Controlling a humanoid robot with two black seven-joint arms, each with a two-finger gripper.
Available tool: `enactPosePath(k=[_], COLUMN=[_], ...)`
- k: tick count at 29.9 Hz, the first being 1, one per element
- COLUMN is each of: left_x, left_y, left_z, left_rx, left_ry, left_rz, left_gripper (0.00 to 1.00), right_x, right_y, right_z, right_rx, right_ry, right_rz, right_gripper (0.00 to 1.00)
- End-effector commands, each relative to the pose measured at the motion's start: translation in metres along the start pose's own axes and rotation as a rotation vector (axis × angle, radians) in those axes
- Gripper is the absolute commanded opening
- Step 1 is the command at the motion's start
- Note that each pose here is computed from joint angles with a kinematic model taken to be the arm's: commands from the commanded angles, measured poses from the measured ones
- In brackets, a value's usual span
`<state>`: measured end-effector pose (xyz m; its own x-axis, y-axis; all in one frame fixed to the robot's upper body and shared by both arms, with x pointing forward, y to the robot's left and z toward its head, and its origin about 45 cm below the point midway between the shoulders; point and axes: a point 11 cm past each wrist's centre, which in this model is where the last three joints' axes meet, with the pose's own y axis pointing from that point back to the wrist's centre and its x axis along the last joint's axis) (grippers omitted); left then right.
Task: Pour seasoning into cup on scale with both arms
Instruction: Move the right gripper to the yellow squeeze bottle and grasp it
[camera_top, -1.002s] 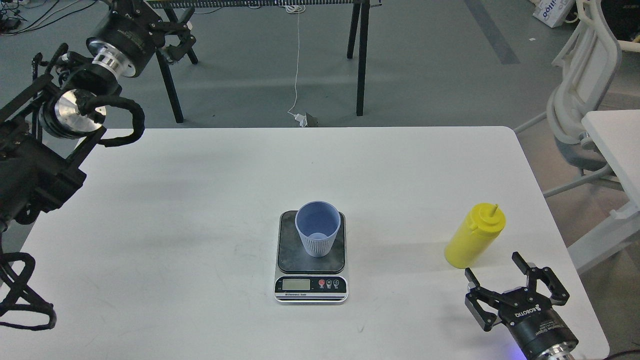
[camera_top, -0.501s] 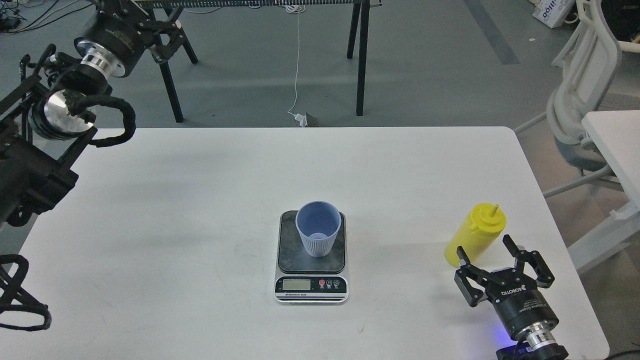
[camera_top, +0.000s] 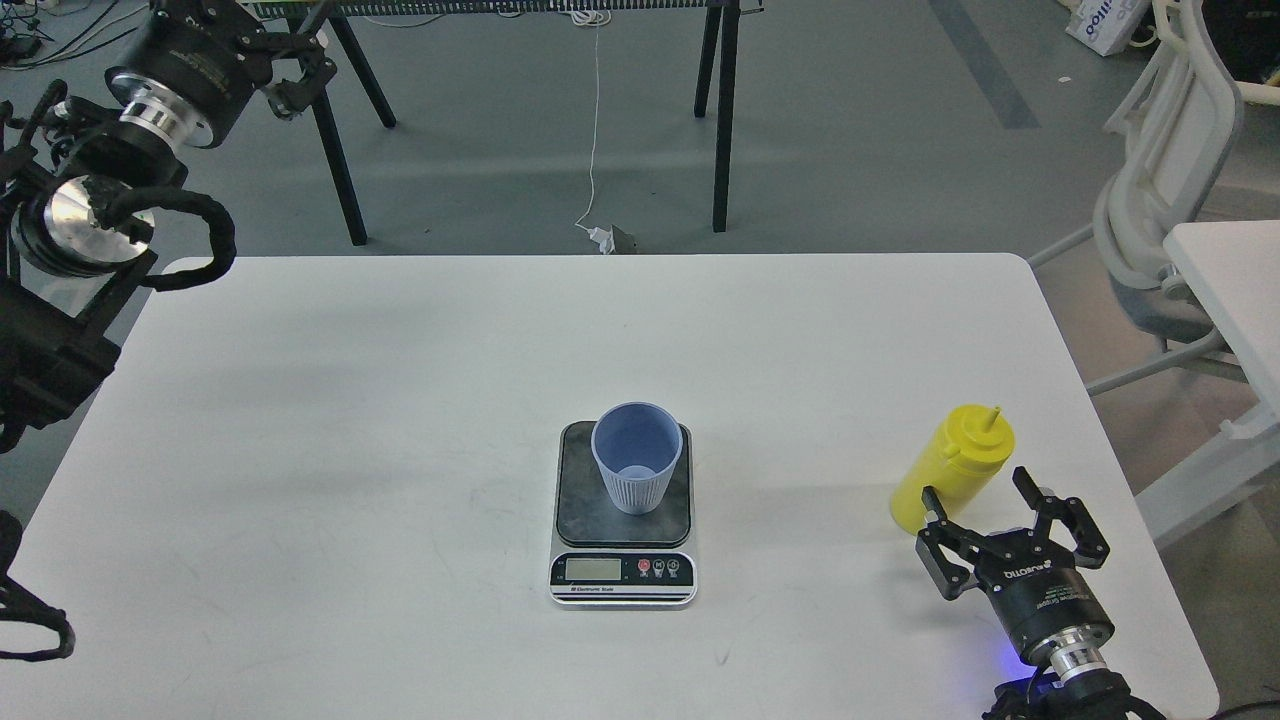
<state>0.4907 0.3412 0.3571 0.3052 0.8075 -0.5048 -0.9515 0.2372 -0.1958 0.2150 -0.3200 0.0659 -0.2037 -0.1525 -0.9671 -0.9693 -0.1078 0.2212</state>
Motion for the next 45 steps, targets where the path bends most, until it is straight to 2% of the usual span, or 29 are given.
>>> enactPosePath(k=[1,24,27,31,34,42,45], left_x=[0.002,0.002,0.002,0.002,0.002,0.005,0.005], left_y=[0.002,0.003,0.003,0.003,0.003,0.004,0.004], left_z=[-0.002,0.003,0.006,0.006,0.006,0.015,0.016], left_rx=[0.005,-0.001,-0.006,-0.006,-0.006,-0.021,-0.023], left_ry=[0.0,-0.008,-0.01,-0.011,-0.011,-0.019,-0.019], left_rz=[0.005,0.003,0.001,0.002,0.002,0.006,0.006], left_gripper=[1.0,1.0,1.0,1.0,1.0,1.0,1.0], right_x=[-0.004,-0.014,-0.013,-0.013,-0.012,-0.018,-0.047], right_y=[-0.012,-0.058,-0.057,-0.056,-0.056,-0.058,-0.071], right_z=[-0.001,0.004,0.005,0.011,0.013,0.013,0.015], right_rx=[0.007,0.028,0.024,0.006,-0.003,-0.006,-0.031], right_ry=[0.006,0.011,0.011,0.011,0.014,0.015,0.025], right_rz=[-0.017,-0.052,-0.051,-0.05,-0.047,-0.064,-0.144], right_gripper=[0.94,0.9,0.79,0.73,0.53,0.49,0.47])
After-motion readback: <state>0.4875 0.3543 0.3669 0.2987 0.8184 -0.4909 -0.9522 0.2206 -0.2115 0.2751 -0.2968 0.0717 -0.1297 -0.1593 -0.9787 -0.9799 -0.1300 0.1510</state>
